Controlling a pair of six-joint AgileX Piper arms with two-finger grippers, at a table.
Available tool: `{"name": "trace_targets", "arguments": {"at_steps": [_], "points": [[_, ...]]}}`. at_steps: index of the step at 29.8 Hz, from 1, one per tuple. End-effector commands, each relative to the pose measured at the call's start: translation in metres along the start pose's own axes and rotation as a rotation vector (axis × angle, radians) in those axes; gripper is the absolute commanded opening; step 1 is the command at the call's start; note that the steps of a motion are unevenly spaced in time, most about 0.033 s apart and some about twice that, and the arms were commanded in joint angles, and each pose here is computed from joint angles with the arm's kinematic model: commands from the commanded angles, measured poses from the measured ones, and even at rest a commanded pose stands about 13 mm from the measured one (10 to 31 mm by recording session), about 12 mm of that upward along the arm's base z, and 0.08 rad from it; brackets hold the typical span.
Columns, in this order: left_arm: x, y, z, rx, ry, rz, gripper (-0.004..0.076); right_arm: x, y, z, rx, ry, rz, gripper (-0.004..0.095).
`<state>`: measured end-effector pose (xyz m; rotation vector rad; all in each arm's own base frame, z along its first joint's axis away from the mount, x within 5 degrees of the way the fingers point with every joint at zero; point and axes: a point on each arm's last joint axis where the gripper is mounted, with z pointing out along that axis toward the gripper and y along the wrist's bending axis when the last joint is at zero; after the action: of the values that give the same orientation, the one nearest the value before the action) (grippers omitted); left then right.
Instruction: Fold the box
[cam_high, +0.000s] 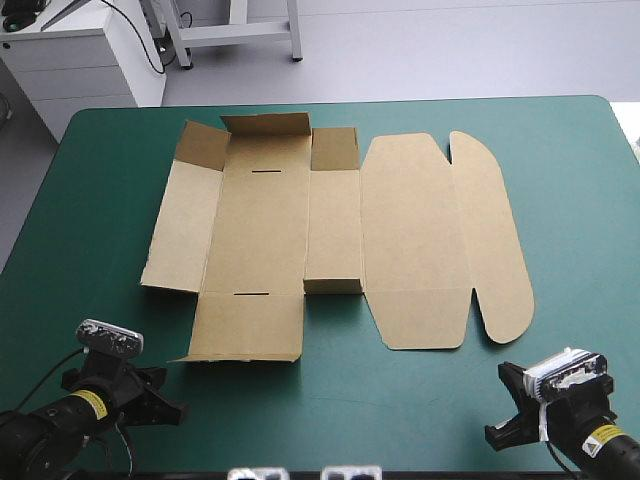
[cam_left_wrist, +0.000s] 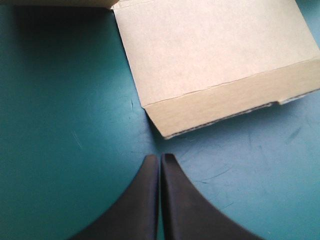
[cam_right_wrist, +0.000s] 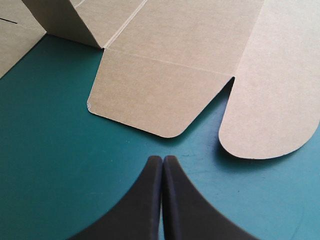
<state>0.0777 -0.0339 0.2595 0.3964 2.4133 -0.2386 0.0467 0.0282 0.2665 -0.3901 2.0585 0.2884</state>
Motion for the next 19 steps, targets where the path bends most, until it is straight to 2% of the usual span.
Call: {"name": "trace_targets", "arguments": {"at_steps": [1,19], "points": [[-0.0101,-0.0016,-0.0047,0.012,-0.067,-0.006,-0.0008,-0.0132,-0.0003,-0.004,0.008,-0.082,0.008,-0.002],[-0.0117,-0.0012,-0.0048,0.008,-0.085,0.01,-0.0008,-0.0132,-0.0003,-0.004,0.008,-0.082,0.008,-0.002]]}}
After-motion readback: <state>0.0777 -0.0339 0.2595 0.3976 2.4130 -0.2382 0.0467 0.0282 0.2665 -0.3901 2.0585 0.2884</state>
